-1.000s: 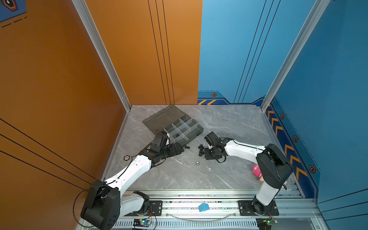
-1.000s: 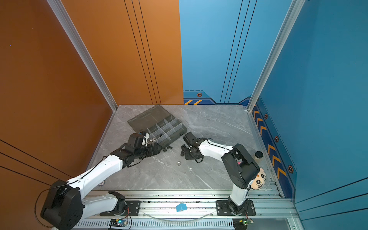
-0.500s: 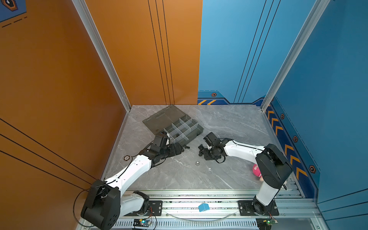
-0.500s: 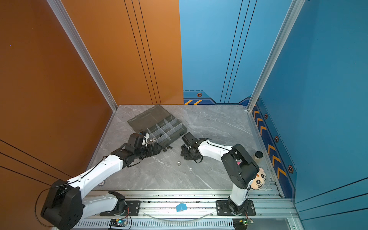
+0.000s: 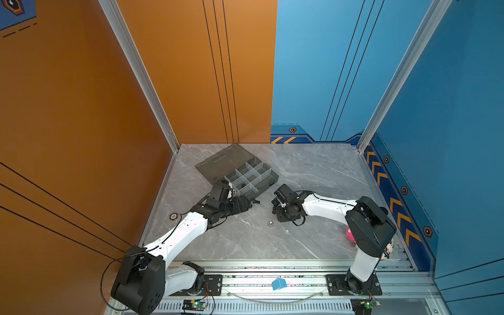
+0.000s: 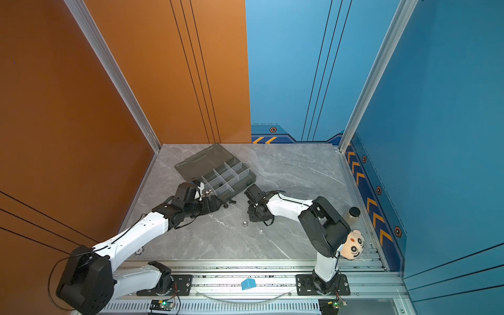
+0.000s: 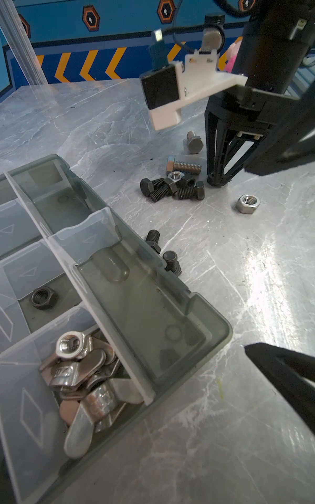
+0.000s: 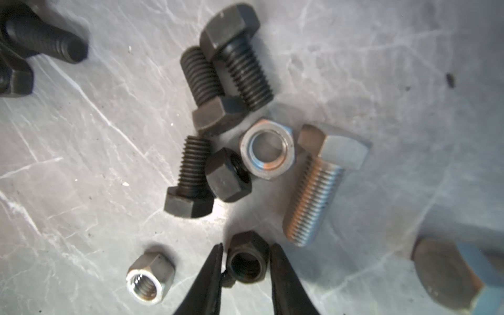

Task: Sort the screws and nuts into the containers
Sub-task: 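Lower the right gripper around a black hex nut among the bolts, then close the right gripper on the black hex nut and lift it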

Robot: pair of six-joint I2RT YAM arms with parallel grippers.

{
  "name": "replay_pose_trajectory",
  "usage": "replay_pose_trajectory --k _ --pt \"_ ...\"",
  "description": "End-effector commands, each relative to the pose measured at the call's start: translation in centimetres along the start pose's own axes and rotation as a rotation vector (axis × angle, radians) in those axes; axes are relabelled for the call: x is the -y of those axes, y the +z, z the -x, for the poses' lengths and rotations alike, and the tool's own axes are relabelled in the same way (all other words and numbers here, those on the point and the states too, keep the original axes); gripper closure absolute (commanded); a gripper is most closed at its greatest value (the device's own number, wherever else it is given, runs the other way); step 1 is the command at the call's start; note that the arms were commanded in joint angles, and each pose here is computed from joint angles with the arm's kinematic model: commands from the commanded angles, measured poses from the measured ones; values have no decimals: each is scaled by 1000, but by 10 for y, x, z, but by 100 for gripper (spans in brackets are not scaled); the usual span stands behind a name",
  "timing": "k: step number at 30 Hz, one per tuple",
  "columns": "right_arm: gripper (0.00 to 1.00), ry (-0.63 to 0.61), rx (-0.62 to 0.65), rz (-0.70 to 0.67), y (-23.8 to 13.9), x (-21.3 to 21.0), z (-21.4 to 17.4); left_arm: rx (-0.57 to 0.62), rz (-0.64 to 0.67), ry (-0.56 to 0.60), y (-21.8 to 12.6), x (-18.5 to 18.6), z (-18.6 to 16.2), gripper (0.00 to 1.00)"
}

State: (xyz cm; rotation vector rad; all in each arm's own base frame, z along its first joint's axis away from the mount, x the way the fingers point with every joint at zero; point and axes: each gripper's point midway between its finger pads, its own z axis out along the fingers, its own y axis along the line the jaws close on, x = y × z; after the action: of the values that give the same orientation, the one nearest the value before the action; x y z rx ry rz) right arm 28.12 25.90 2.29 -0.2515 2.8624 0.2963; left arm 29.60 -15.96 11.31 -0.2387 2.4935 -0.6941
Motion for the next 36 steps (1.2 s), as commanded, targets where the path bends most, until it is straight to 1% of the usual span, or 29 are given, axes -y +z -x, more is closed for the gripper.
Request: replay_pose_trajectory --k 1,8,21,27,29,32,36 --pt "68 -2 -45 -70 13 12 -11 32 -14 12 -4 7 8 2" --pt "68 -17 -65 -103 18 14 -14 38 -14 12 -6 7 8 2" --pt "70 -37 -85 -140 13 20 -26 36 -18 11 -6 8 9 2" --pt "80 -34 -85 -134 12 19 -25 36 -21 11 -7 9 10 2" --pt "85 -35 -82 -131 11 18 -25 37 -20 12 -7 8 10 2" --pt "95 -32 -62 -119 8 16 -21 40 -21 11 -7 9 10 2" --pt "100 -35 -13 -64 -4 7 -8 40 -27 8 -8 9 10 2"
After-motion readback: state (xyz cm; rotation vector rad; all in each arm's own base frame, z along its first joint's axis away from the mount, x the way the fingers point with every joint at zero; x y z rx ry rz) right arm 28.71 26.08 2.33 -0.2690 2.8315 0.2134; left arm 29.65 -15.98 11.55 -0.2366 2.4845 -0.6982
